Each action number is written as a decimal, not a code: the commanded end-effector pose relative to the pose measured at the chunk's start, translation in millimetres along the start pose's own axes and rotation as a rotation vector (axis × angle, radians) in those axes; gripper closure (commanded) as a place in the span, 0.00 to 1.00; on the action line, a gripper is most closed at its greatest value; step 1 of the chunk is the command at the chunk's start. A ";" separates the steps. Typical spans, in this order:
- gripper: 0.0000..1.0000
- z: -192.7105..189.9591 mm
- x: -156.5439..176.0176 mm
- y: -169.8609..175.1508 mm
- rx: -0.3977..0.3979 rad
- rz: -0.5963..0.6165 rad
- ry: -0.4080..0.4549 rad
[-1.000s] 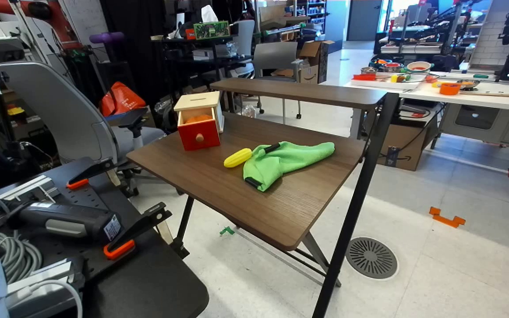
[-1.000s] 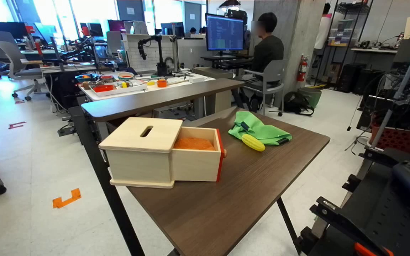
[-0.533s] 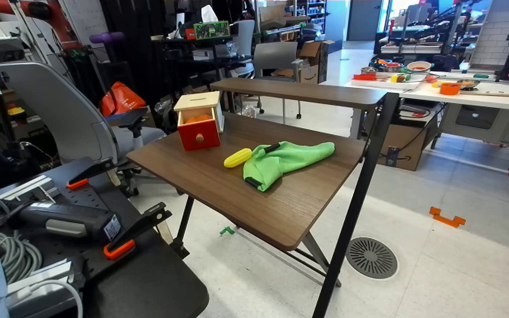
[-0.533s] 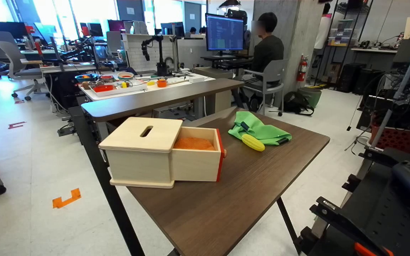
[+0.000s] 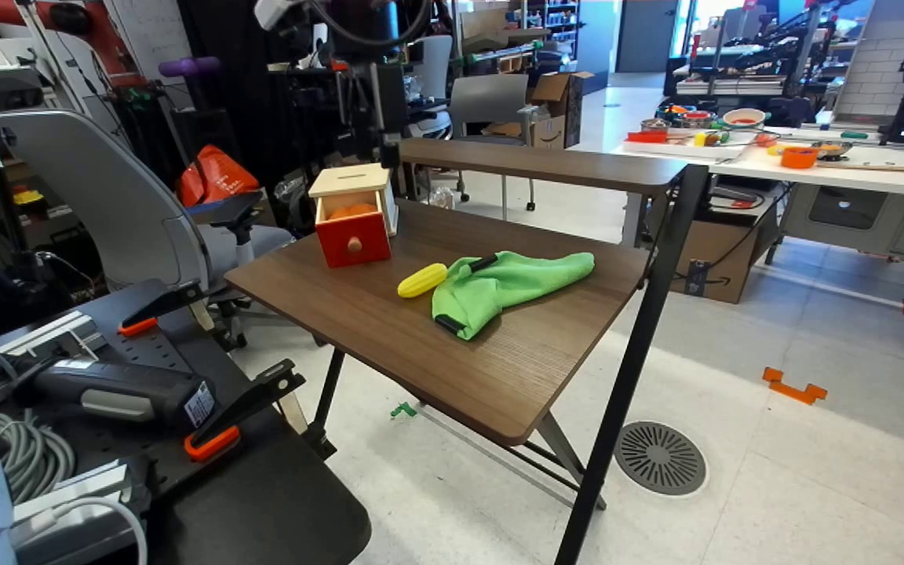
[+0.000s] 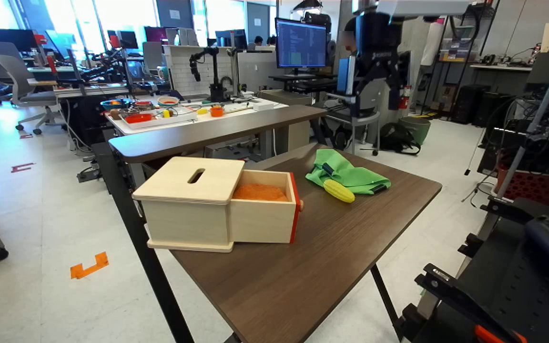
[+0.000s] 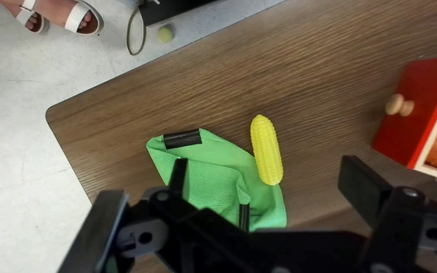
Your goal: Unfold the green cloth
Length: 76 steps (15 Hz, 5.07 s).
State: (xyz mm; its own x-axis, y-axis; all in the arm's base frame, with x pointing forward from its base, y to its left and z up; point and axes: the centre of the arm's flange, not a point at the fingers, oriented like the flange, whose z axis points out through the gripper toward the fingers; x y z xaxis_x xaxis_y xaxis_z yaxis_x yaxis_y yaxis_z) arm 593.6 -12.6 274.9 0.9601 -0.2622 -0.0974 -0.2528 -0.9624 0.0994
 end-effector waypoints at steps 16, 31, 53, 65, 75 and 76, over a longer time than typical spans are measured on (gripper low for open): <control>0.00 148.9 131.2 -24.4 -0.169 0.107 -0.087; 1.00 160.3 145.6 -27.4 -0.192 0.117 -0.094; 1.00 132.2 94.5 116.2 -0.129 0.312 -0.124; 0.66 220.1 55.2 199.2 -0.123 0.484 -0.302; 0.00 73.4 18.9 173.8 -0.021 0.438 -0.162; 0.00 58.4 7.9 163.4 -0.016 0.413 -0.152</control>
State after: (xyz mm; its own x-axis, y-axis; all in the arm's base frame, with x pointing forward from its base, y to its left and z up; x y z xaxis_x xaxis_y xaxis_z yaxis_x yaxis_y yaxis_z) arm 586.6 -209.6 176.2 0.7138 -0.6713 -0.1994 -0.6303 -0.7400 0.2348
